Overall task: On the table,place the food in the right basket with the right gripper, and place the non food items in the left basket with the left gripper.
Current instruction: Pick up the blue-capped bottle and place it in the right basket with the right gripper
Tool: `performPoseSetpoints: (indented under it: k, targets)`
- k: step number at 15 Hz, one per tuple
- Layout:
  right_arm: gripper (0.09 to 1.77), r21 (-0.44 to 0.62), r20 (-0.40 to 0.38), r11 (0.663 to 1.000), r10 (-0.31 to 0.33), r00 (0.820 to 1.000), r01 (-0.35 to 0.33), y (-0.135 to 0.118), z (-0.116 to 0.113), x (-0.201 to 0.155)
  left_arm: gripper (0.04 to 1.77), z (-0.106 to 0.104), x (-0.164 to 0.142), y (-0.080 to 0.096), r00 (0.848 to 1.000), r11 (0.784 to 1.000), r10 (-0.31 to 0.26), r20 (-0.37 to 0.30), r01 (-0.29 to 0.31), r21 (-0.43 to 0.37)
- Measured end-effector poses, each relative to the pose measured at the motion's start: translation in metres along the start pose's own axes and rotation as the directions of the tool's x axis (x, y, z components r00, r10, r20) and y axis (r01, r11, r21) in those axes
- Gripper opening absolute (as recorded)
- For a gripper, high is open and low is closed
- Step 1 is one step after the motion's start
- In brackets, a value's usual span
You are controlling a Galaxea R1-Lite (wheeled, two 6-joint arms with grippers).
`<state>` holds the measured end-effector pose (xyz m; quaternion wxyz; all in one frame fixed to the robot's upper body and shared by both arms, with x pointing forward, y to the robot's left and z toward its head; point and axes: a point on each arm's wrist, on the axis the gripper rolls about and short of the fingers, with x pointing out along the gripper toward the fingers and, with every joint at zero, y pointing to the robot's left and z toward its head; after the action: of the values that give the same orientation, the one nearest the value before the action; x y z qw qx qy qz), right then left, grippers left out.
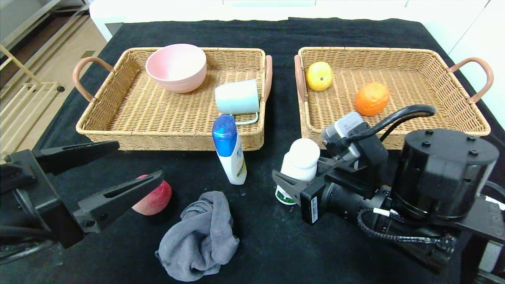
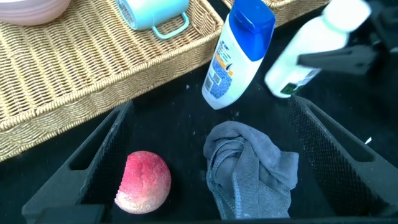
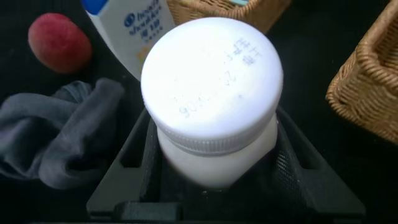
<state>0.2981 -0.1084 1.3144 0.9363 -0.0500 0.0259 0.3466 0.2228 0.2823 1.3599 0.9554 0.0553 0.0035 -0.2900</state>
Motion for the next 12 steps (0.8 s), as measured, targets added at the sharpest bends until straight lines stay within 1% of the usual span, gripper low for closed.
performPoseSetpoints:
  k: [1, 6, 9, 12]
  targets:
    - [1.02, 0.004, -0.002, 1.000, 0.006, 1.000, -0.006, 0.000, 0.005, -0.004, 1.76, 0.000, 0.000, 0.000, 1.000, 1.000, 0.000, 0.000, 0.000, 0.000]
    - [1.02, 0.065, 0.065, 0.998, -0.009, 0.998, 0.005, -0.009, 0.026, -0.017, 1.76, 0.000, 0.000, 0.000, 1.000, 1.000, -0.001, -0.002, 0.001, 0.000]
    - [1.02, 0.097, 0.076, 0.995, -0.038, 0.996, 0.030, -0.020, 0.042, -0.023, 1.76, -0.001, 0.001, 0.000, 1.000, 1.000, -0.001, -0.005, 0.001, -0.001]
    - [1.02, 0.117, 0.120, 0.991, -0.074, 0.990, 0.060, -0.033, 0.067, -0.029, 1.76, -0.001, 0.001, 0.000, 1.000, 1.000, -0.001, -0.005, 0.001, -0.001]
